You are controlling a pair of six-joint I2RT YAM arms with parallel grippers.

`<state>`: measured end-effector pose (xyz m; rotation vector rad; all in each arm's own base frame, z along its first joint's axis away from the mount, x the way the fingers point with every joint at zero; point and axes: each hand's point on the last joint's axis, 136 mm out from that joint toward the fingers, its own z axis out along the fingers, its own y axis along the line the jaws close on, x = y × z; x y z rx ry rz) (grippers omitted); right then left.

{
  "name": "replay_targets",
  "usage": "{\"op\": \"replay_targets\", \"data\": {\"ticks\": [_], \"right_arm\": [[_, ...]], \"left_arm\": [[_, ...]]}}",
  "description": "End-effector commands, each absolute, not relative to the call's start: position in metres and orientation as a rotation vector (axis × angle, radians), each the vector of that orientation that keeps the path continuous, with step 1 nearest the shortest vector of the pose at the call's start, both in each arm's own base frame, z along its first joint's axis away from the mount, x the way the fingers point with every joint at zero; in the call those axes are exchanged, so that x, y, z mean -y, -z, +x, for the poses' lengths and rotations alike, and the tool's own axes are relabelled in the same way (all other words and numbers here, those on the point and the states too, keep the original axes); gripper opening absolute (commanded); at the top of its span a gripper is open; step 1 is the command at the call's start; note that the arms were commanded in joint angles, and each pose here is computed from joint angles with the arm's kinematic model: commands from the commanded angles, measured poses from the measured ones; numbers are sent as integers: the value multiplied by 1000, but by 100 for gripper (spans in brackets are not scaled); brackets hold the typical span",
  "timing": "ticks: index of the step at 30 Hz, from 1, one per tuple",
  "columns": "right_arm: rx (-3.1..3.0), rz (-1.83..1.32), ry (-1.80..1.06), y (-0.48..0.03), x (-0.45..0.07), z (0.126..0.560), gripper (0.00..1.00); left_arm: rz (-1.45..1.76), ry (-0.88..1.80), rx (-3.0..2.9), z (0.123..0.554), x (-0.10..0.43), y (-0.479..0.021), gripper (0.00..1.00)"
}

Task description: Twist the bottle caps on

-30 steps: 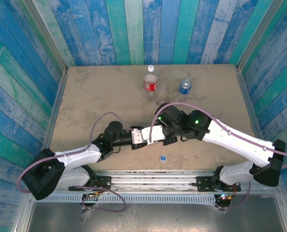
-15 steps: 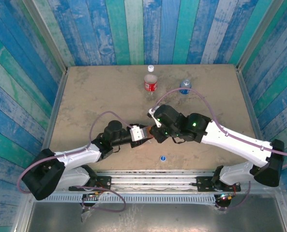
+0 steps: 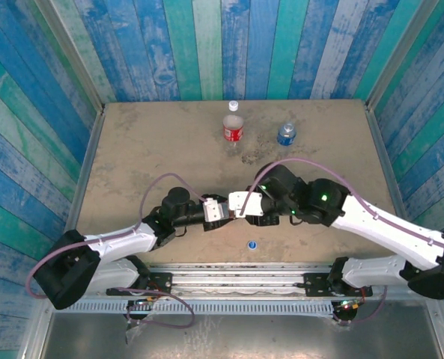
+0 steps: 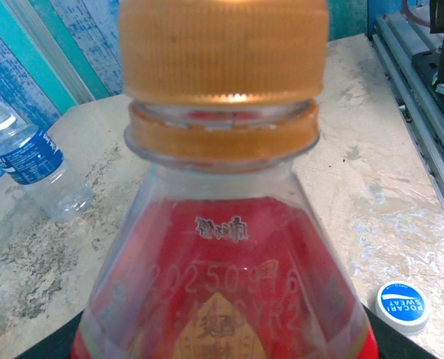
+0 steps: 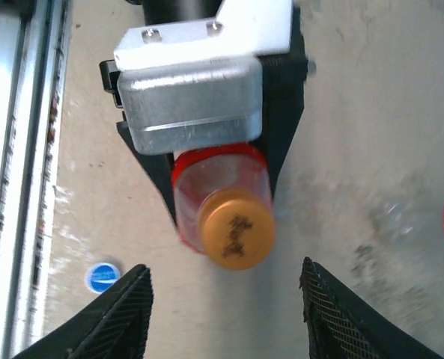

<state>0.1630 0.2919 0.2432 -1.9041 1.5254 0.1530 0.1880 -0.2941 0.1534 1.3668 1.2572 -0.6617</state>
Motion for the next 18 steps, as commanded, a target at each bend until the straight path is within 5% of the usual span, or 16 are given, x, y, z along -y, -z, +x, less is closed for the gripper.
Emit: {"op": "replay_targets", "data": {"ticks": [1, 10, 18], "right_arm": [[-1351, -2134, -38, -235, -294, 167, 49], [-1364, -2243, -50, -221, -294, 164, 37], [-1383, -2260, -96, -216, -294, 157, 39]], "left_arm": [[1379, 676, -1206, 186, 299, -162, 54], [1380, 670, -1208, 186, 299, -161, 55], [1378, 674, -1211, 186, 299, -161, 54]]}}
